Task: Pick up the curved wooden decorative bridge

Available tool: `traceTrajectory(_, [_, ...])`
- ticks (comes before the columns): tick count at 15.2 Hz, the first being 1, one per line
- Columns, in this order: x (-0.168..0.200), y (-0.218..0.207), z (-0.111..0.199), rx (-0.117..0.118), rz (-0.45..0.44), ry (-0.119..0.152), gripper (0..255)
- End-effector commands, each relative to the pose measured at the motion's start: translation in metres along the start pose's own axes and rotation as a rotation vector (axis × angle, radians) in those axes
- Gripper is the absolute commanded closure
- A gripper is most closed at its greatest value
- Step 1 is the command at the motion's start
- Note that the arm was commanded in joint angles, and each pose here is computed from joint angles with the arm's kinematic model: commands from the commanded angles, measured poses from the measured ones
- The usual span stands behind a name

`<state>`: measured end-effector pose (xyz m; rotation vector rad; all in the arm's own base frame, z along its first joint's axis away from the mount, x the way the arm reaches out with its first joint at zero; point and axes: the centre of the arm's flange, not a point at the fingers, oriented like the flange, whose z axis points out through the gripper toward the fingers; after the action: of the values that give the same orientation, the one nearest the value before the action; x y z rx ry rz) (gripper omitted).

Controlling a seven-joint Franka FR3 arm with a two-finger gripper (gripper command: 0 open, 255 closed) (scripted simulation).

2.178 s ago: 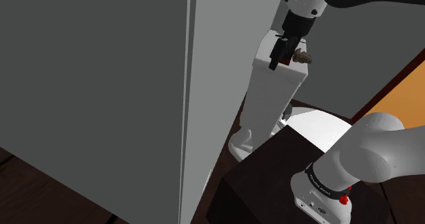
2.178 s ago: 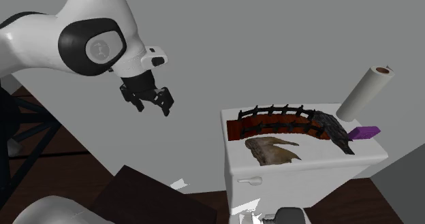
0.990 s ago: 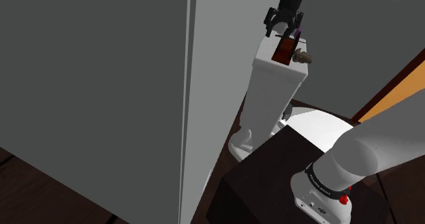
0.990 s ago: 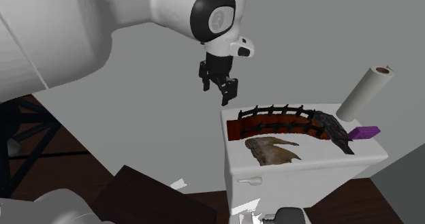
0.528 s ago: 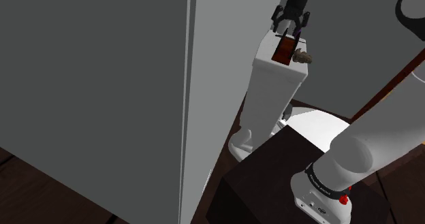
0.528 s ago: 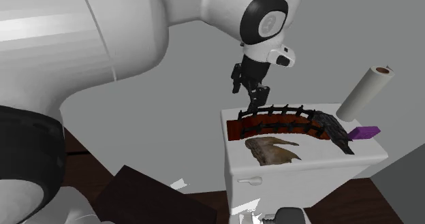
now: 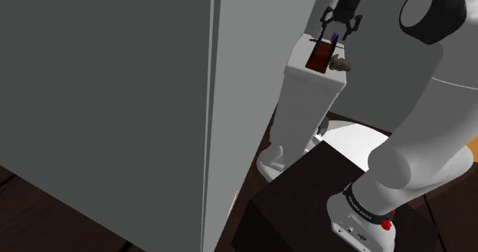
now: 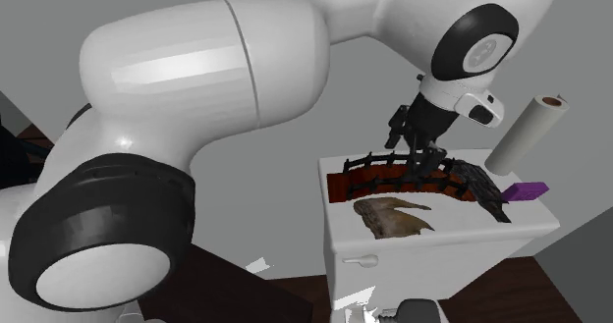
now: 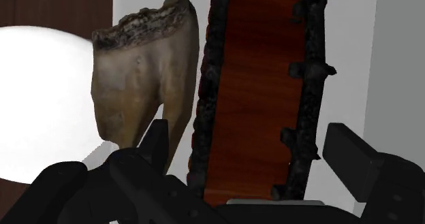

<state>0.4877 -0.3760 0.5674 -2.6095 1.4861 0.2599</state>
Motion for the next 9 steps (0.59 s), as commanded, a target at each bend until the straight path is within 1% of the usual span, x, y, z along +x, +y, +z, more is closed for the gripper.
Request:
traceTrajectory(1, [0.020, 0.020, -0.004, 0.011, 0.077, -0.016, 0])
traceTrajectory(2, [0.027, 0.028, -0.004, 0.016, 0.105, -0.022, 0])
traceTrajectory(9, [0.035, 0.029, 0.032, 0.016, 0.105, -0.022, 0])
